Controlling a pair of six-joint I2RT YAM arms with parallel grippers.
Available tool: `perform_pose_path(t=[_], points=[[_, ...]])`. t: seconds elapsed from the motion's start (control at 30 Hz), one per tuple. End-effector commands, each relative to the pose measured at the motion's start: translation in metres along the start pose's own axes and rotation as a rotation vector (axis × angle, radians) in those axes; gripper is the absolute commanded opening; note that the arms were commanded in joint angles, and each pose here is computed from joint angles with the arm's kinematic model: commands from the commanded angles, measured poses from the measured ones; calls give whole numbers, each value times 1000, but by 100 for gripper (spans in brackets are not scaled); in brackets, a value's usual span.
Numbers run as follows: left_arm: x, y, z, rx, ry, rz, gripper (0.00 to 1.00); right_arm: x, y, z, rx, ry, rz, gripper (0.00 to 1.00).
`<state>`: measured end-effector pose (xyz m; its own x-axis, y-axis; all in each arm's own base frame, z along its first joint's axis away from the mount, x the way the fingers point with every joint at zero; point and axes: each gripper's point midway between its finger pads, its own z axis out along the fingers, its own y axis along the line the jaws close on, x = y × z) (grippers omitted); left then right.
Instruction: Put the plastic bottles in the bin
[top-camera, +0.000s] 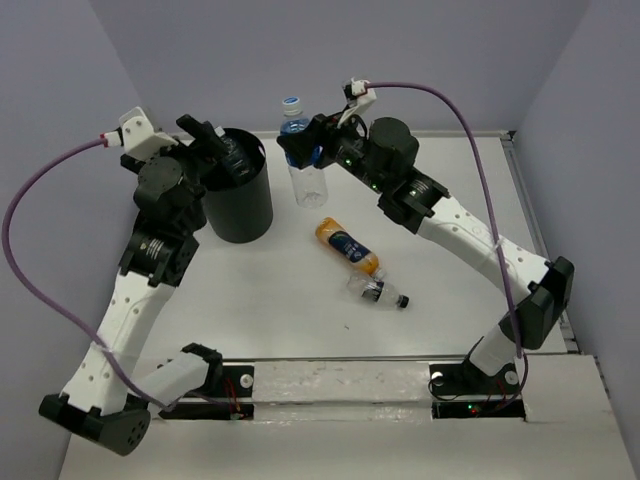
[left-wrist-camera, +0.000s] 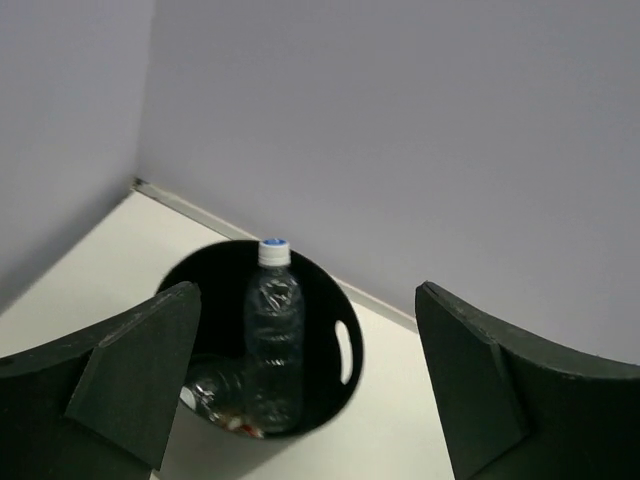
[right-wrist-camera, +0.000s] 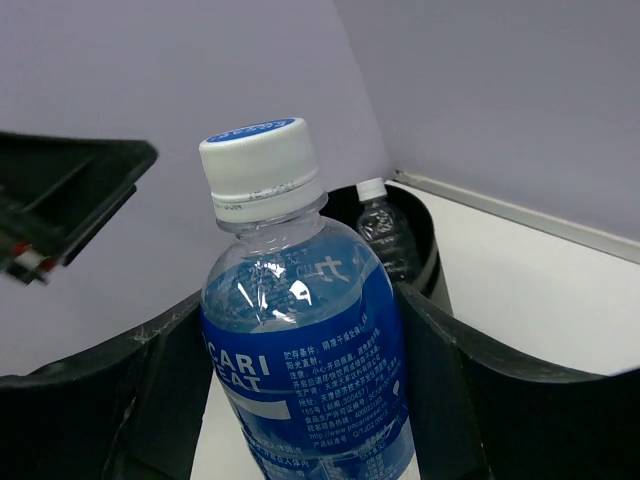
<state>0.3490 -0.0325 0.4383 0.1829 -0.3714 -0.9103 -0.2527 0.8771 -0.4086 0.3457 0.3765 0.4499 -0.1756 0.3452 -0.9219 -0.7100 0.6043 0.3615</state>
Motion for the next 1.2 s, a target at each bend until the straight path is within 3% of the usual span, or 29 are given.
perform_pose_path(t=[0.0, 0.33, 0.57, 0.8, 0.87, 0.93, 0.97, 1.0, 1.17], points=[[57, 0, -42, 163, 229, -51, 98, -42, 41, 29, -124, -162, -30, 49], [35, 32, -86, 198, 138, -132, 95, -54, 68, 109, -223, -319, -90, 49], [24, 21, -102, 303, 104, -247, 94, 2, 69, 159, -285, -359, -56, 48], [9, 18, -110, 328, 94, -235, 94, 84, 88, 186, -339, -301, -59, 48], [0, 17, -116, 346, 83, -252, 94, 97, 90, 186, -340, -277, -50, 54], [-5, 17, -121, 351, 94, -259, 94, 100, 88, 185, -329, -261, -51, 73], [-3, 18, -123, 349, 109, -254, 94, 101, 86, 183, -317, -240, -52, 88], [-2, 16, -125, 363, 122, -254, 95, 100, 86, 181, -314, -228, -56, 94], [7, 5, -131, 390, 226, -250, 99, 67, 95, 160, -311, -225, -68, 100]])
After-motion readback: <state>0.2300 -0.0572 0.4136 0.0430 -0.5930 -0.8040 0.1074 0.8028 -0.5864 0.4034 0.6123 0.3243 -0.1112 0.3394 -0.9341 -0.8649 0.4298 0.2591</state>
